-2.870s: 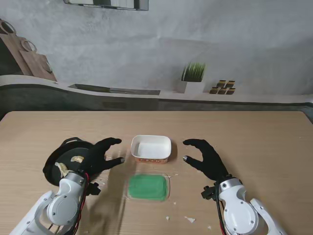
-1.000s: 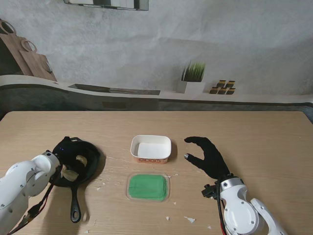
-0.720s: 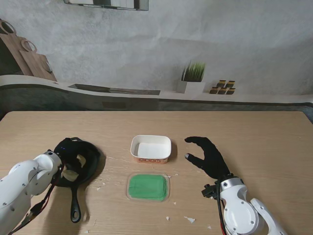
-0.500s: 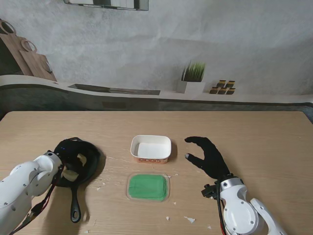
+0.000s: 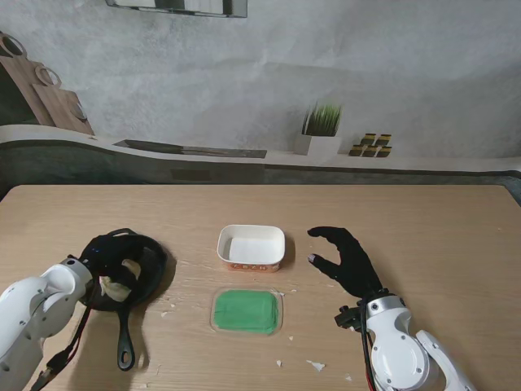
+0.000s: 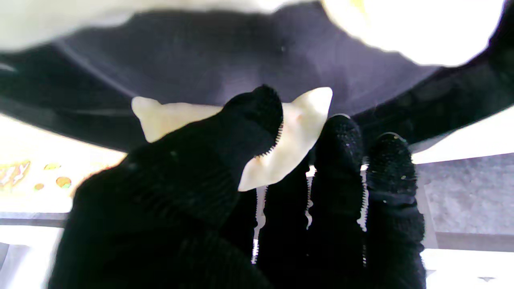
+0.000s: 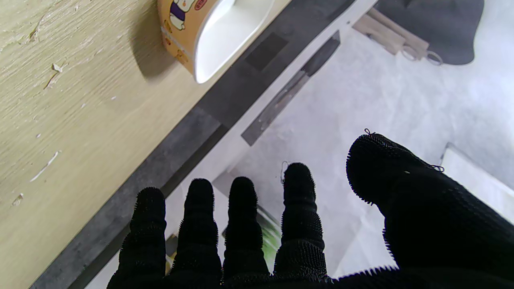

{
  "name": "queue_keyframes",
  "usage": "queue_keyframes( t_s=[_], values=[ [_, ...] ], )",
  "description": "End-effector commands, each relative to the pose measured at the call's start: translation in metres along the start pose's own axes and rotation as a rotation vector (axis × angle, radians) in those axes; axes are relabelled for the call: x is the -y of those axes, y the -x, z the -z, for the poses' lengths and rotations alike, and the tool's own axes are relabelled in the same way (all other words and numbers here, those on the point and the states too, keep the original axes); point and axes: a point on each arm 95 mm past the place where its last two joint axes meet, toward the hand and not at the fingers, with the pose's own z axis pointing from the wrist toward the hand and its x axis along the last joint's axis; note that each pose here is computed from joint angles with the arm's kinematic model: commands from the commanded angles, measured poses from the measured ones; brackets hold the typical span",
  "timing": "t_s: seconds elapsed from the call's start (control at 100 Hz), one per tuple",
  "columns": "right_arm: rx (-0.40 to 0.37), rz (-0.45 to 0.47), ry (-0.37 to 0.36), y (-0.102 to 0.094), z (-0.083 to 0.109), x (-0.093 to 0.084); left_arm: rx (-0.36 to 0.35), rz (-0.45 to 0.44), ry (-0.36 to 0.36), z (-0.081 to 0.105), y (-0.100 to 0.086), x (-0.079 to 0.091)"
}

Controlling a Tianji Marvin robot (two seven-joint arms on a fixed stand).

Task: Load dumplings into a food container

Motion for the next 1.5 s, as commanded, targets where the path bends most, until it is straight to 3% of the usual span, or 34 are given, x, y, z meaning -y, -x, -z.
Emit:
queue_keyframes(
  t_s=[0.0, 0.19, 0.33, 0.51, 0.7, 0.85, 1.05, 1.29, 1.49],
  values=[
    [-0.005, -0.016, -0.006, -0.003, 0.002, 0.003, -0.011, 0.008, -0.025, 0.001, -0.004, 0.012],
    [-0.007, -0.023, 0.002, -0.003, 0.003, 0.002, -0.035, 0.027, -0.099, 0.012, -0.005, 0.046],
    [-0.009, -0.028, 0.004, -0.003, 0.003, 0.001, -0.066, 0.071, -0.158, 0.009, -0.013, 0.077],
    [-0.016, -0.032, 0.014, -0.003, 0.002, -0.002, -0.151, 0.151, -0.199, -0.019, -0.044, 0.115],
    [-0.017, -0.037, 0.025, -0.001, 0.003, -0.004, -0.238, 0.215, -0.197, -0.059, -0.089, 0.136],
    [-0.022, -0.038, 0.033, -0.001, 0.003, -0.007, -0.286, 0.251, -0.151, -0.091, -0.127, 0.135],
    [-0.019, -0.045, 0.038, 0.001, 0.003, -0.008, -0.338, 0.252, -0.08, -0.118, -0.162, 0.112],
    [-0.021, -0.046, 0.047, 0.001, 0.003, -0.01, -0.37, 0.24, -0.013, -0.124, -0.178, 0.085],
    [-0.023, -0.042, 0.048, 0.0, 0.003, -0.01, -0.378, 0.193, 0.0, -0.123, -0.177, 0.08]
  ],
)
